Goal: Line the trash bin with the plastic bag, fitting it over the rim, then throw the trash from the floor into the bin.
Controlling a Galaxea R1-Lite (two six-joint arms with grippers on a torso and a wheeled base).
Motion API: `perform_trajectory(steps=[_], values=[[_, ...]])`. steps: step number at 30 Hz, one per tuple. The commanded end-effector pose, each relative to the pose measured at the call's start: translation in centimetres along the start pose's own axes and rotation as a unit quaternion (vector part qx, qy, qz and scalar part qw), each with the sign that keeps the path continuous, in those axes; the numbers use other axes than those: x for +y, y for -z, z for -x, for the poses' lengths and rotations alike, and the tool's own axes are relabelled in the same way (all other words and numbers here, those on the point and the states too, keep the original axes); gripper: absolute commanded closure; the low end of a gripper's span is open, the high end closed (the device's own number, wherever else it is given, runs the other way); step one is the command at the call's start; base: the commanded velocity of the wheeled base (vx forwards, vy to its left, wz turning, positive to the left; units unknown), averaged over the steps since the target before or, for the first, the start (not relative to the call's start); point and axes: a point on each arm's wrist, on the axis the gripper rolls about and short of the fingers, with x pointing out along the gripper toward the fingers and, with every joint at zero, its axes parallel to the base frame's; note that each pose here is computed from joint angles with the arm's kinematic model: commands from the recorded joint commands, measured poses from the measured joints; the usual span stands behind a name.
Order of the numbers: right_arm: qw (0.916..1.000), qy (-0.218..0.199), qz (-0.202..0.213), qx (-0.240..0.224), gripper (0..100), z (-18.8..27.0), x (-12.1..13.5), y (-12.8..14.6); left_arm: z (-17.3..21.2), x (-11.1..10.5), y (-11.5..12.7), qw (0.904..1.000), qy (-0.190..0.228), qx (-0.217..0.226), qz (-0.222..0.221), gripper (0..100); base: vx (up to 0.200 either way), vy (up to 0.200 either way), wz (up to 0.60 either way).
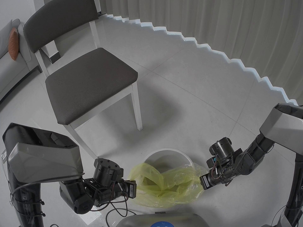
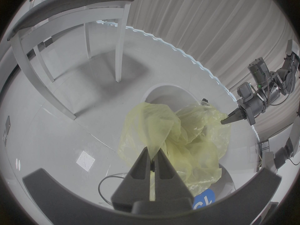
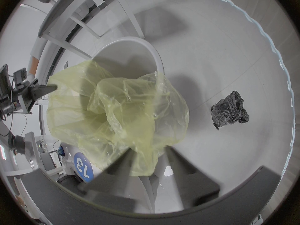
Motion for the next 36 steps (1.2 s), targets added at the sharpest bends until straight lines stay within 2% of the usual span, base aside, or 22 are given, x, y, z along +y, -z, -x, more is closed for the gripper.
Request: perform_trajectory(steps=[1, 8, 13, 18, 21, 22, 25, 36], values=[[0.9999, 0.002, 0.008, 0.009, 0, -0.6, -0.2, 0.1, -0.5, 0.2, 0.2, 1.0, -0.003, 0.002, 0.002, 100, 0.0, 0.0, 0.0], [0.9997, 0.007, 0.023, 0.003, 0, 1.6, -0.9, 0.9, -0.4, 0.1, 0.2, 1.0, -0.001, 0.001, 0.001, 100, 0.0, 0.0, 0.0], [0.9982, -0.001, 0.032, -0.051, 0, 4.9, -0.7, -0.3, -0.3, 0.1, 0.2, 1.0, -0.002, 0.0, 0.002, 100, 0.0, 0.0, 0.0], [0.9943, -0.012, 0.049, -0.094, 0, 6.1, 0.6, -2.2, -0.3, 0.2, 0.5, 1.0, -0.003, 0.007, 0.003, 100, 0.0, 0.0, 0.0], [0.9909, -0.024, 0.07, -0.113, 0, 5.8, 2.6, -3.6, -0.4, 0.0, 1.0, 0.9999, -0.002, 0.015, -0.003, 100, 0.0, 0.0, 0.0], [0.9908, -0.026, 0.075, -0.11, 0, 5.3, 2.9, -3.7, -0.4, 0.0, 1.0, 0.9999, -0.001, 0.015, -0.003, 0, 0.0, 0.0, 0.0], [0.9899, -0.034, 0.091, -0.103, 0, 3.3, 4.3, -4.6, -0.3, -0.4, 0.8, 1.0, 0.004, 0.006, -0.005, 0, 0.0, 0.0, 0.0], [0.9862, -0.04, 0.129, -0.096, 0, -0.9, 5.5, -6.2, 1.3, 0.2, 1.6, 0.9996, 0.005, -0.027, -0.002, 0, 0.0, 0.0, 0.0]])
